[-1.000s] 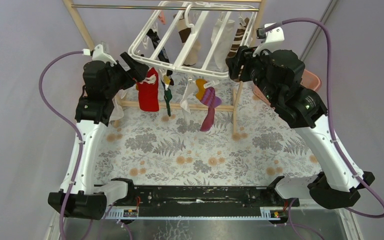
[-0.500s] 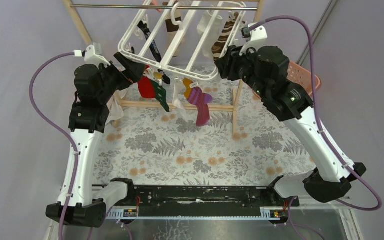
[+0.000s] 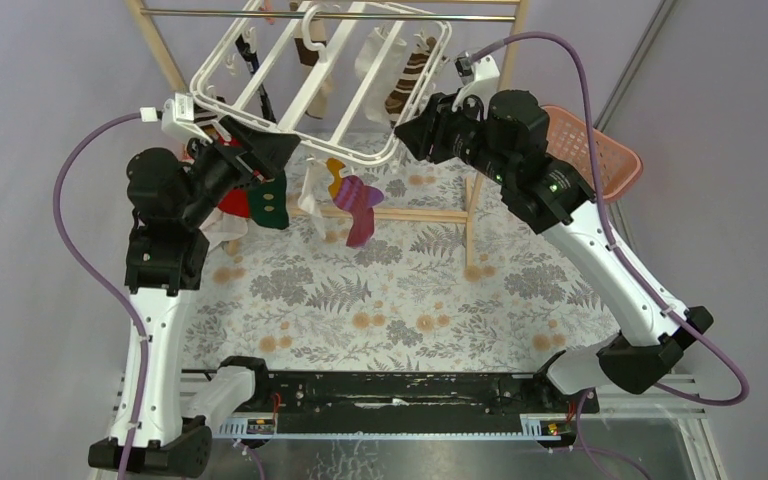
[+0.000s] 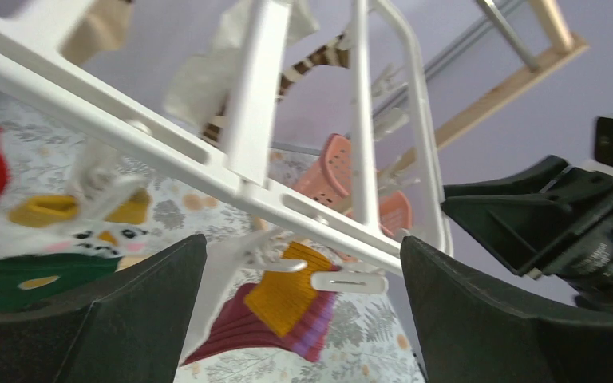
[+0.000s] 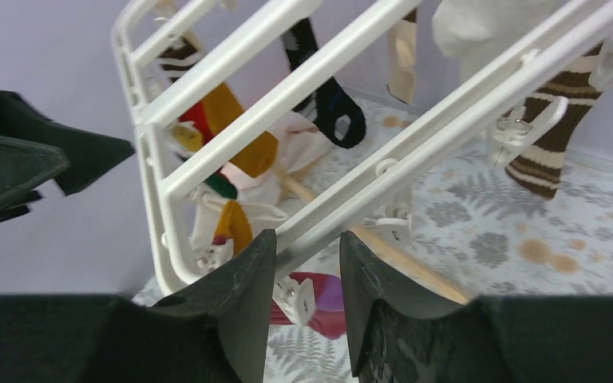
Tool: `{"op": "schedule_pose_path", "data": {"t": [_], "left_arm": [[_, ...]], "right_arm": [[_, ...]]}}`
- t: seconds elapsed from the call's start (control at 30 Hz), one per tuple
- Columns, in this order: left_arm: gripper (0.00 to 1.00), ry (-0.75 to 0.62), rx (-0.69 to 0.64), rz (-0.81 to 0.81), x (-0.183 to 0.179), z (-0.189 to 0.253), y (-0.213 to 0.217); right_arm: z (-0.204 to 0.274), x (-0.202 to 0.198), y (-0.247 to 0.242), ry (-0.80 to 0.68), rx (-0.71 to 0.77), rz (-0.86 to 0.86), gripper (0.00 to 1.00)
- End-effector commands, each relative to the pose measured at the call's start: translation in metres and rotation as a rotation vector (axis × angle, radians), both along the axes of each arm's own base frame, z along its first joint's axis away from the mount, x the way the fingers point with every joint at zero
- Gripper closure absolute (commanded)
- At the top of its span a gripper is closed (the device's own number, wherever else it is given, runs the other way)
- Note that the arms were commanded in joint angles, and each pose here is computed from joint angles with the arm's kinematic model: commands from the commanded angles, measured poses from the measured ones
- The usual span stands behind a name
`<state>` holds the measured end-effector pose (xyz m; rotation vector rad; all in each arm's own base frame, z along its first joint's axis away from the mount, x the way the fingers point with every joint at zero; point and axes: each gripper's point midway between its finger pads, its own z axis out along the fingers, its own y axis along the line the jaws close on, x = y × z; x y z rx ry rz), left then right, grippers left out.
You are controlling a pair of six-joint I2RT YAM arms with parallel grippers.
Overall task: Clip the socks to the hanger
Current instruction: Open the clamp at the hanger.
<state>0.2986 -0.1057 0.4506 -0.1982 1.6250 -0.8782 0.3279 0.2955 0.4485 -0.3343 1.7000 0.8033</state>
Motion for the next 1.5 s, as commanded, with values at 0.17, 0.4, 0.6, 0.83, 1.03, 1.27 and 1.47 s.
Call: {"op": "schedule_pose_path", "data": {"t": [0.17, 0.4, 0.6, 0.83, 1.03, 1.27, 1.47], "left_arm": [[0.01, -0.096, -0.096, -0.109, -0.016, 0.027, -0.016], [0.01, -0.069, -0.078, -0.071, 0.001, 0.016, -0.011], [0.01, -0.043, -0.061, -0.003, 0.021, 0.006, -0.002], [0.06, -0.022, -0.097, 0.036, 0.044, -0.001, 0.002], [0.07, -0.023, -0.124, 0.018, 0.05, 0.008, -0.001], [0.06, -0.043, -0.124, 0.019, 0.041, 0.014, -0.001], [0.06, -0.039, -0.105, 0.022, 0.041, 0.015, 0.0]], "right_arm": [[0.031, -0.037, 0.018, -0.037, 0.176, 0.19, 0.59], [0.034, -0.056, 0.014, -0.034, 0.204, 0.237, 0.55], [0.029, -0.077, -0.007, -0.054, 0.2, 0.225, 0.49], [0.009, -0.073, -0.033, -0.176, 0.068, 0.134, 0.4], [0.004, -0.062, -0.038, -0.284, 0.013, 0.095, 0.39], [0.005, -0.058, -0.024, -0.308, 0.038, 0.137, 0.39], [0.008, -0.048, -0.021, -0.321, 0.033, 0.113, 0.39]]}}
